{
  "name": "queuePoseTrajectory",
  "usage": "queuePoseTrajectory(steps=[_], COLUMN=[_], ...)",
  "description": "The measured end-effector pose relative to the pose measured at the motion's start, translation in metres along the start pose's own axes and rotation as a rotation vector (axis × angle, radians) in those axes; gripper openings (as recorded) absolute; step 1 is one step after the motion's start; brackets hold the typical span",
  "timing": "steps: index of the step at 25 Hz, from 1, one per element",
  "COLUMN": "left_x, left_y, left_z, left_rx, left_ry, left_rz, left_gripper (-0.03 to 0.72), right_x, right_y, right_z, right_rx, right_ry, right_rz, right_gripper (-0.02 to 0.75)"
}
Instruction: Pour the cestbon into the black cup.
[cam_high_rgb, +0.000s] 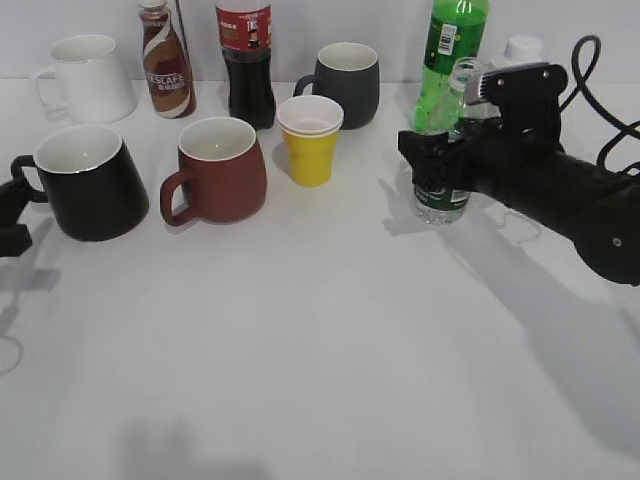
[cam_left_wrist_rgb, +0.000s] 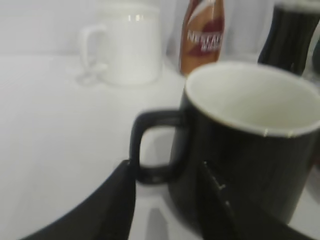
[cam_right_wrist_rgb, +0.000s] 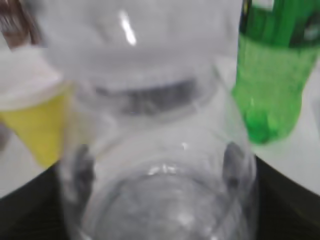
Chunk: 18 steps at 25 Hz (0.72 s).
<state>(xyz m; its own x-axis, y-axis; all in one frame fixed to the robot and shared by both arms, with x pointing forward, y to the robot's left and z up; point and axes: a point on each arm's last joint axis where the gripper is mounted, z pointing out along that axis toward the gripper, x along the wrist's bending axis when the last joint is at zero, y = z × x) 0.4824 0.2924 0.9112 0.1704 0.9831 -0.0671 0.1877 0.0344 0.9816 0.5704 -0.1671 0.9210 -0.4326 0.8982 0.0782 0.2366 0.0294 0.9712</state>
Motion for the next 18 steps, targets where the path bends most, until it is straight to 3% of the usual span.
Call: queuePoseTrajectory(steps=[5,10,18], left_x=[-0.005,-0.012,-0.024], left_y=[0.020,0.053,0.117], left_z=[-0.006,-0.021,-0.073], left_rx=[-0.079,-0.192,-0.068], left_ry=[-0.042,-0.080,0.026], left_rz=[0.035,-0.011,0.047], left_gripper=[0.307,0.307,0.307], right_x=[0.002,0.007,0.018], right_y=[0.017,0.069,0.142], right_z=[-0.004,-0.030,-0.112], right_rx=[-0.086,-0.175,-0.133], right_ry=[0.009,0.004,-0.034], right_rz=[-0.035,-0.067,-0.180], right_gripper=[0.643,0.647,0.647])
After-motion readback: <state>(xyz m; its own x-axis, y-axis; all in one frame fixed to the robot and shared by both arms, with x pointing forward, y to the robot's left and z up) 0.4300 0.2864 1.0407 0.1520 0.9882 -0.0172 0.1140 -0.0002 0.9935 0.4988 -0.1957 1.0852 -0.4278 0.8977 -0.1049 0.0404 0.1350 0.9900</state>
